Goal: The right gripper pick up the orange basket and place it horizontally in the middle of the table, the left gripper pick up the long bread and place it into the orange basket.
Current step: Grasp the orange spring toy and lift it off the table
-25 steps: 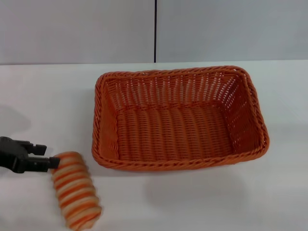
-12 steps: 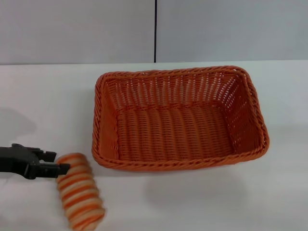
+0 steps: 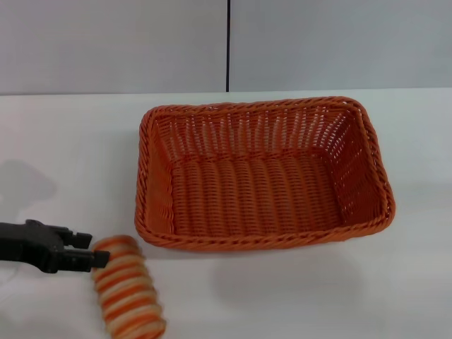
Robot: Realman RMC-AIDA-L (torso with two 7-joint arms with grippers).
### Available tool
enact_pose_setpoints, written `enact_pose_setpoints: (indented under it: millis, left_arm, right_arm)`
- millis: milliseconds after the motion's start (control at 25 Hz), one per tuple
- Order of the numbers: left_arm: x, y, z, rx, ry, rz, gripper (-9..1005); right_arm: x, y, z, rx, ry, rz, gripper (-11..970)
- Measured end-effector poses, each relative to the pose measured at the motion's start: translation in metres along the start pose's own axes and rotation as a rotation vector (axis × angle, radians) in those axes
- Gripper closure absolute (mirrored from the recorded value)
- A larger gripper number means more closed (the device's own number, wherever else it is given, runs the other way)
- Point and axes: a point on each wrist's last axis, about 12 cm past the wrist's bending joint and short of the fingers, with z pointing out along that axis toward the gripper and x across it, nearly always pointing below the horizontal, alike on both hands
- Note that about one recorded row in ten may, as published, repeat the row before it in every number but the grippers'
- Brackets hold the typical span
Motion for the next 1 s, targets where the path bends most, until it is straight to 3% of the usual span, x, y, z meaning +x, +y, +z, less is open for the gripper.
enact_pose_setpoints:
  millis: [160, 640, 800, 1000]
  left_arm:
    - [0.001, 0.000, 0.001, 0.006, 0.001, -0.005, 377]
    - [0.007, 0.000, 0.000, -0.001, 0.003, -0.012, 533]
    - [0.006, 0.000, -0.001, -0.004, 0.004, -0.010, 654]
    - [0.004, 0.000, -0.010, -0.016, -0.003, 0.005, 690]
  right_arm:
    - [0.001, 0.000, -0.001, 0.004, 0.001, 0.005, 413]
    - [0.002, -0.003, -0.004, 0.024, 0.003, 0.000, 413]
    - [0.003, -0.004, -0.007, 0.038, 0.002, 0.006, 414]
    - [0.004, -0.005, -0.009, 0.047, 0.001, 0.010, 414]
